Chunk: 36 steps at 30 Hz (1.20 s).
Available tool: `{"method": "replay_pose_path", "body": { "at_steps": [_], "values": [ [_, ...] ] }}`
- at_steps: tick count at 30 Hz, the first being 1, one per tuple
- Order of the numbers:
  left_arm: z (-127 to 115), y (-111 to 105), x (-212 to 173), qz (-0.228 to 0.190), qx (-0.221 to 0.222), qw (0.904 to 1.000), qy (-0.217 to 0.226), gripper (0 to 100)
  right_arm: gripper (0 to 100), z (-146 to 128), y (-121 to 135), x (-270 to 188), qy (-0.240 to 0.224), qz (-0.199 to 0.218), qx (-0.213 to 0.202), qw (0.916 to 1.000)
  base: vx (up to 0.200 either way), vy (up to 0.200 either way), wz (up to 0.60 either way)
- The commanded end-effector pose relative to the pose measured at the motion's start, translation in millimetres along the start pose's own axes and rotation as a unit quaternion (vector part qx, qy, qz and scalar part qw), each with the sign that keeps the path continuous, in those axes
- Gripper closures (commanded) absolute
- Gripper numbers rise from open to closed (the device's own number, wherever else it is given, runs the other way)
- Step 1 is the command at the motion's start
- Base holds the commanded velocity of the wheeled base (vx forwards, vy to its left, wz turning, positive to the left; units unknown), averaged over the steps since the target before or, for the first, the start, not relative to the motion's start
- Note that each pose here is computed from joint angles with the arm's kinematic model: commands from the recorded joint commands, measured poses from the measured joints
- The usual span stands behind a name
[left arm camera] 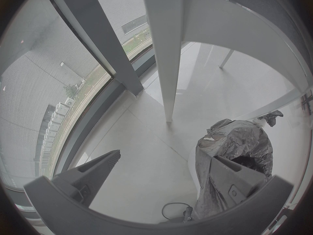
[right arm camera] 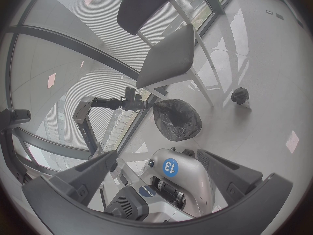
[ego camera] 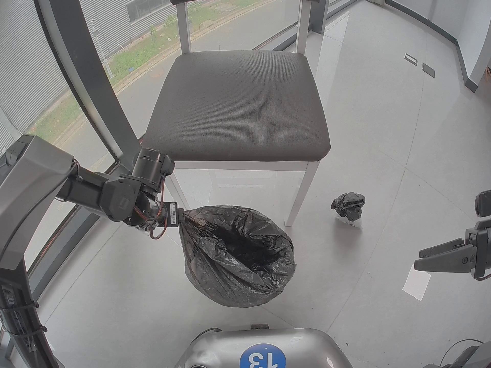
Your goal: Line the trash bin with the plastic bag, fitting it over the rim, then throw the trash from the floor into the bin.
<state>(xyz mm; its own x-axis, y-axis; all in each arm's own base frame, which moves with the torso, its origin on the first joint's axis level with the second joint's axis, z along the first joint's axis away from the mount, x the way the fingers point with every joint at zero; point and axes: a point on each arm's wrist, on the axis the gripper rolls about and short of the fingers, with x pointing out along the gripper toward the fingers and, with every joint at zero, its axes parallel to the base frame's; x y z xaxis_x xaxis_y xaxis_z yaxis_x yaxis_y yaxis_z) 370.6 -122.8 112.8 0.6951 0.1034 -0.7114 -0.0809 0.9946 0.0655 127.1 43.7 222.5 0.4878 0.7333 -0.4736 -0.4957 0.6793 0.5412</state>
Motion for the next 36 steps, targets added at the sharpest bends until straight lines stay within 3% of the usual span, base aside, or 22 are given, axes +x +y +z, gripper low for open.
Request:
{"method": "replay_pose_path", "body": {
  "at_steps": [1, 13, 29, 30, 36],
  "values": [
    [2, 3, -1, 0.004, -0.004, 1.0, -0.002, 0, 0, 0, 0, 0, -0.001, 0.001, -0.004, 1.0, 0.0, 0.0, 0.0],
    [-9, 1, 13, 0.012, 0.017, 0.9996, 0.02, 0, 0, 1, 0, 0, 0.0, 0.001, -0.007, 1.0, 0.0, 0.0, 0.0],
    [-11, 1, 13, 0.011, 0.008, 0.9997, 0.023, 0, 0, -1, -1, 1, 0.003, 0.0, -0.005, 1.0, 0.0, 0.0, 0.0],
    [-11, 1, 13, 0.011, 0.008, 0.9997, 0.023, 100, 0, 0, -1, 1, 0.002, 0.0, -0.006, 1.0, 0.0, 0.0, 0.0],
    [-11, -1, 11, 0.01, 0.001, 0.9997, 0.022, 100, 0, -1, -1, 1, 0.002, 0.0, -0.006, 1.0, 0.0, 0.0, 0.0]
  ]
}}
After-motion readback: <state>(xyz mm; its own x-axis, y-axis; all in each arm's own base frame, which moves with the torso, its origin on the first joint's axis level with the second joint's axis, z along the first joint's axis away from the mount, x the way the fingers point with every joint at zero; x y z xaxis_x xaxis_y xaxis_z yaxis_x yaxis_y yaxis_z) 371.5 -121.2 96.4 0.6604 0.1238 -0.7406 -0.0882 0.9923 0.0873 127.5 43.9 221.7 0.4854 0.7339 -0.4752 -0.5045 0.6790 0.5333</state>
